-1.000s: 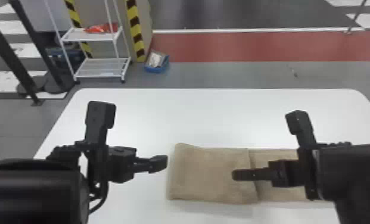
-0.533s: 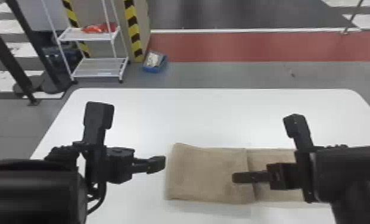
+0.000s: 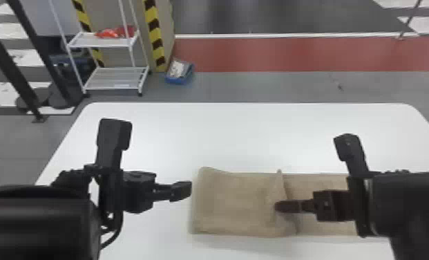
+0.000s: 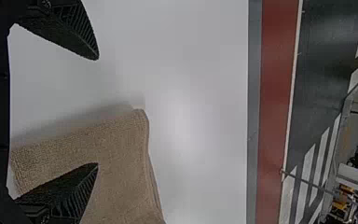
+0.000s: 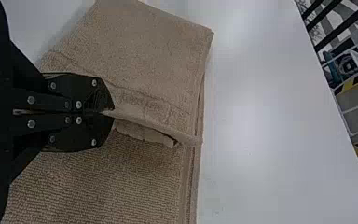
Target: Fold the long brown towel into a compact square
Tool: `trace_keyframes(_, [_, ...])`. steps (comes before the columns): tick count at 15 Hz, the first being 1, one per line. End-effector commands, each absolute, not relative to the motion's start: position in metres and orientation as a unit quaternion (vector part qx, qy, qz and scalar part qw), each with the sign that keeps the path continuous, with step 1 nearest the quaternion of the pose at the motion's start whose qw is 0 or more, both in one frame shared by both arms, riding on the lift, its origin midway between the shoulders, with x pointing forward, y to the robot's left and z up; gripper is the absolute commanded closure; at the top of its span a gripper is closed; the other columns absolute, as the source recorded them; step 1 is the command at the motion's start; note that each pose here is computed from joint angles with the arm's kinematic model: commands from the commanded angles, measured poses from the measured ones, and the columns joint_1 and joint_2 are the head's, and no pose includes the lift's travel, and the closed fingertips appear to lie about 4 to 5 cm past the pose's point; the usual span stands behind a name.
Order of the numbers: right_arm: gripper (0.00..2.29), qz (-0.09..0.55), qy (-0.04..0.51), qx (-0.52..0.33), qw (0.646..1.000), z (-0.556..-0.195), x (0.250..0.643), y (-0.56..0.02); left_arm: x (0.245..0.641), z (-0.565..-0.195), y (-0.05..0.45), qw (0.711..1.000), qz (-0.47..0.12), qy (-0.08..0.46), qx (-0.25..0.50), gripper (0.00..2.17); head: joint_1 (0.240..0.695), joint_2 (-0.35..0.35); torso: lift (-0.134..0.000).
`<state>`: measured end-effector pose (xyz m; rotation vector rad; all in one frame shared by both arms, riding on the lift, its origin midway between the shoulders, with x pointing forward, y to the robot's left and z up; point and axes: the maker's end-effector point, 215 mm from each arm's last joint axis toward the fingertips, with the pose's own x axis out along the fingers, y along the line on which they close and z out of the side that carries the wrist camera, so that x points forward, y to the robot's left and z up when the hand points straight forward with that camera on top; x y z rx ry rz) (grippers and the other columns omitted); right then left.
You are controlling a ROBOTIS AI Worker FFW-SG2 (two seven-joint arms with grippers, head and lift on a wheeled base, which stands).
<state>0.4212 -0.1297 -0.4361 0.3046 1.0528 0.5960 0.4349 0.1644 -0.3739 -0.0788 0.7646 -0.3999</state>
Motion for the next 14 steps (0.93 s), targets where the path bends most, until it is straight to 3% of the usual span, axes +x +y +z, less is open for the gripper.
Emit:
trace_keyframes(1, [1.32, 0.275, 0.481, 0.150, 0.819, -0.427, 0.425, -0.138, 0.436, -0.373, 0.163, 0.908, -0.195, 0.368, -0.041, 0.07, 0.695, 0.048, -0.124])
trace_keyframes(8, [1.32, 0.267, 0.449, 0.166, 0.836, -0.402, 0.437, -0.161, 0.436, -0.373, 0.162, 0.908, -0.195, 0.369, -0.041, 0.08, 0.695, 0.025, -0.124])
trace_keyframes(10, [1.31, 0.250, 0.465, 0.156, 0.835, -0.414, 0.436, -0.176, 0.434, -0.375, 0.160, 0.907, -0.197, 0.370, -0.041, 0.08, 0.695, 0.008, -0.124])
trace_keyframes(11, [1.06, 0.247, 0.478, 0.156, 0.829, -0.425, 0.432, -0.177, 0.434, -0.375, 0.159, 0.907, -0.199, 0.370, -0.041, 0.08, 0.695, 0.000, -0.124])
trace_keyframes(12, [0.35, 0.244, 0.485, 0.159, 0.824, -0.432, 0.428, -0.178, 0.433, -0.376, 0.160, 0.906, -0.198, 0.372, -0.041, 0.08, 0.695, -0.008, -0.124])
trace_keyframes(13, [0.09, 0.241, 0.490, 0.157, 0.823, -0.436, 0.427, -0.181, 0.432, -0.377, 0.160, 0.906, -0.198, 0.372, -0.041, 0.08, 0.695, -0.014, -0.124])
trace_keyframes(14, [0.08, 0.238, 0.493, 0.155, 0.822, -0.439, 0.426, -0.185, 0.432, -0.377, 0.160, 0.906, -0.198, 0.372, -0.041, 0.08, 0.695, -0.018, -0.124])
